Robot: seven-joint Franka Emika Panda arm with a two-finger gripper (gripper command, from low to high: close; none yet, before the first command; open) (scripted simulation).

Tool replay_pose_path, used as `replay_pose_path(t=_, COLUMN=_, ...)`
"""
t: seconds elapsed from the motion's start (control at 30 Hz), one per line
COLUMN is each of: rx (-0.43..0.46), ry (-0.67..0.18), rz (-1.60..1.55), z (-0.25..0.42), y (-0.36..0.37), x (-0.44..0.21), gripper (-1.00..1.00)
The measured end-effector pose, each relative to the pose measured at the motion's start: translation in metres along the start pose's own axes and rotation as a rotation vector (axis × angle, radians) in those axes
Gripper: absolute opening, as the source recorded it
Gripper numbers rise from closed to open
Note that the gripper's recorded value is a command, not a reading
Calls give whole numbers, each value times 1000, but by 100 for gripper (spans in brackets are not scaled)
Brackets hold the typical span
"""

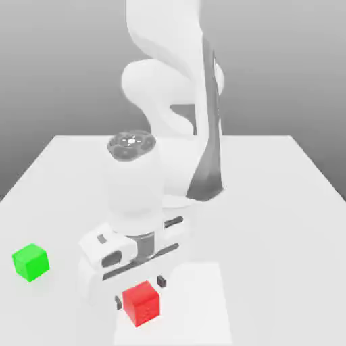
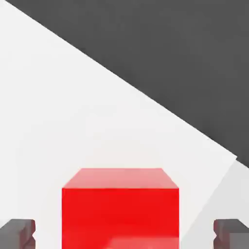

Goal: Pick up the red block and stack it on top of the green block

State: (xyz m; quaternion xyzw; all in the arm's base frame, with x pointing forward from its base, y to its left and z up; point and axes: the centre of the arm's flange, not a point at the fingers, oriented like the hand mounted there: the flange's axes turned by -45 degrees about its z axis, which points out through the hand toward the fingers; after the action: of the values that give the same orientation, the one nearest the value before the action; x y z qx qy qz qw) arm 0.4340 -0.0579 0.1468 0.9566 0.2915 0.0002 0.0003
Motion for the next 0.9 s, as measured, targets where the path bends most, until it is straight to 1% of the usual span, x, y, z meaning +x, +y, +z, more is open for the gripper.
replay_pose_path(t=0.2, rx=1, ry=-1, rz=0, z=-1, y=0, x=0, gripper=-100)
replay_pose_path(t=0.4, rx=1, ry=-1, rz=-3, z=-59, y=7, x=-6, gripper=-100)
replay_pose_path(t=0.5, rx=0, ry=-2, rz=-11, z=-71, y=41, x=-43, gripper=-100)
replay_pose_path(t=0.67, rx=-1, ry=-2, rz=-7, z=-85, y=100, x=-132, gripper=-100)
replay_pose_path(t=0.87, rx=2, ry=0, rz=-22, z=-96, y=137, x=-242, gripper=-100)
replay_pose_path(t=0.9, rx=2, ry=0, rz=-40, z=-90, y=137, x=-241, gripper=-100)
